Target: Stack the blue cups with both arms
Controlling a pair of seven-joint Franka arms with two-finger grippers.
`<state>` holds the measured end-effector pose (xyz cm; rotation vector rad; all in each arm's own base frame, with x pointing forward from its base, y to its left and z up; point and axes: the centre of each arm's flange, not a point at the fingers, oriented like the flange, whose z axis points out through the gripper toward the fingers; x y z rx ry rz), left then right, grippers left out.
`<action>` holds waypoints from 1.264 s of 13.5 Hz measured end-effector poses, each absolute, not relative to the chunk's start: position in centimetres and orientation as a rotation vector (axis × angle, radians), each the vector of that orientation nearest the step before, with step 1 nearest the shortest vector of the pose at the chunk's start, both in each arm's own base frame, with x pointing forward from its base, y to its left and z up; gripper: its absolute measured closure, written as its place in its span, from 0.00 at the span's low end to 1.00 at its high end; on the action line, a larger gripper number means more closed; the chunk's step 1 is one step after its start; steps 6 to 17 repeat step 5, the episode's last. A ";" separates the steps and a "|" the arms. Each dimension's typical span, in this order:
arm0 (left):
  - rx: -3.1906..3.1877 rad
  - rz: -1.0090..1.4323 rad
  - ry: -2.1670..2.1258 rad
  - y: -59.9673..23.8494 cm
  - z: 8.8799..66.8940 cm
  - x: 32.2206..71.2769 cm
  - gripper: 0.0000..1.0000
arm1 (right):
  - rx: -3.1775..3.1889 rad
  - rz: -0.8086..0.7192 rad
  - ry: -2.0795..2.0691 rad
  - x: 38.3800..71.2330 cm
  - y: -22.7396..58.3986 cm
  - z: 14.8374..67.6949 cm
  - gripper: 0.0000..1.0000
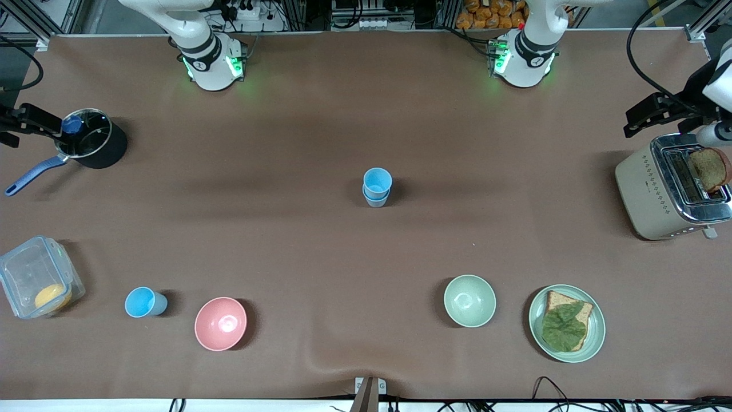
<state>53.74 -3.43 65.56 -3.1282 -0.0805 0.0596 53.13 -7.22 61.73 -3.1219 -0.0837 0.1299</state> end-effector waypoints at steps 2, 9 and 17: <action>-3.129 0.052 -0.081 -3.4 65.8 53.7 0.00 | -3.122 0.135 -0.066 53.1 -7.2 61.7 0.00; -3.129 0.052 -0.080 -3.4 65.8 53.7 0.00 | -3.122 0.142 -0.055 53.0 -7.1 61.7 0.00; -3.129 0.052 -0.080 -3.4 65.8 53.7 0.00 | -3.122 0.142 -0.055 53.0 -7.1 61.7 0.00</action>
